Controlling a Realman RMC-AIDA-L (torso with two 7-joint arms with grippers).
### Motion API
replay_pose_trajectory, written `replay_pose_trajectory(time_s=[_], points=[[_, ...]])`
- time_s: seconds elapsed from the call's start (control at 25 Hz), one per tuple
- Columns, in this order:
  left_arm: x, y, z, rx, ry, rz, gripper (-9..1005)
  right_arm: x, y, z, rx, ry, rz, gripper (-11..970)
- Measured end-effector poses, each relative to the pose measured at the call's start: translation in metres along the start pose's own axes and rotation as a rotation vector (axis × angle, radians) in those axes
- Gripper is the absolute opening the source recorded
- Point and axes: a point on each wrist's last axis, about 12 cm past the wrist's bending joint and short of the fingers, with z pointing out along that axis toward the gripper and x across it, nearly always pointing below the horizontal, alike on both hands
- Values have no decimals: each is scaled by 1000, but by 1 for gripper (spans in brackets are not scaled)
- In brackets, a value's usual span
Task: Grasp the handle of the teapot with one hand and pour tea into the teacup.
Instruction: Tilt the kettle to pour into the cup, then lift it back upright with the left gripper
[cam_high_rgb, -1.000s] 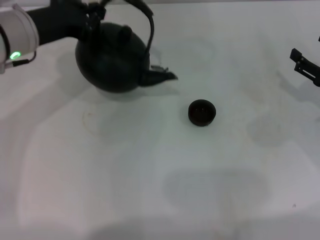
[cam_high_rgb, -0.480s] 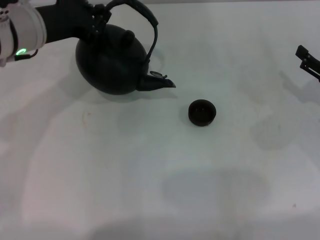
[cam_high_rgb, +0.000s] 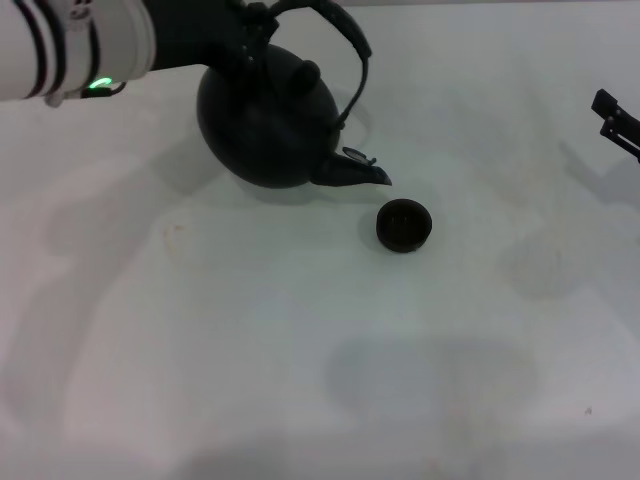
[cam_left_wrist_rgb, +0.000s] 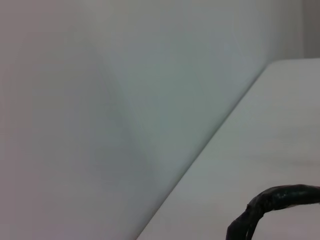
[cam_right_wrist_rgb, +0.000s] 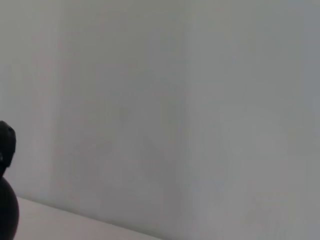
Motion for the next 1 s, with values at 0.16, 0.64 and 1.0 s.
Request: replay_pose_trajectory(time_s=[0.16,0.64,1.0], points=[[-12,-7,5,8,18,59,121,-1,-1,1,5,-5,0,861],[-29,-8,5,-16,60,146,122,-4,-5,1,21,-12,-11,861],[-40,-14,8,-11,76,187,121,-3,-6,0,24,-9,-14,860]])
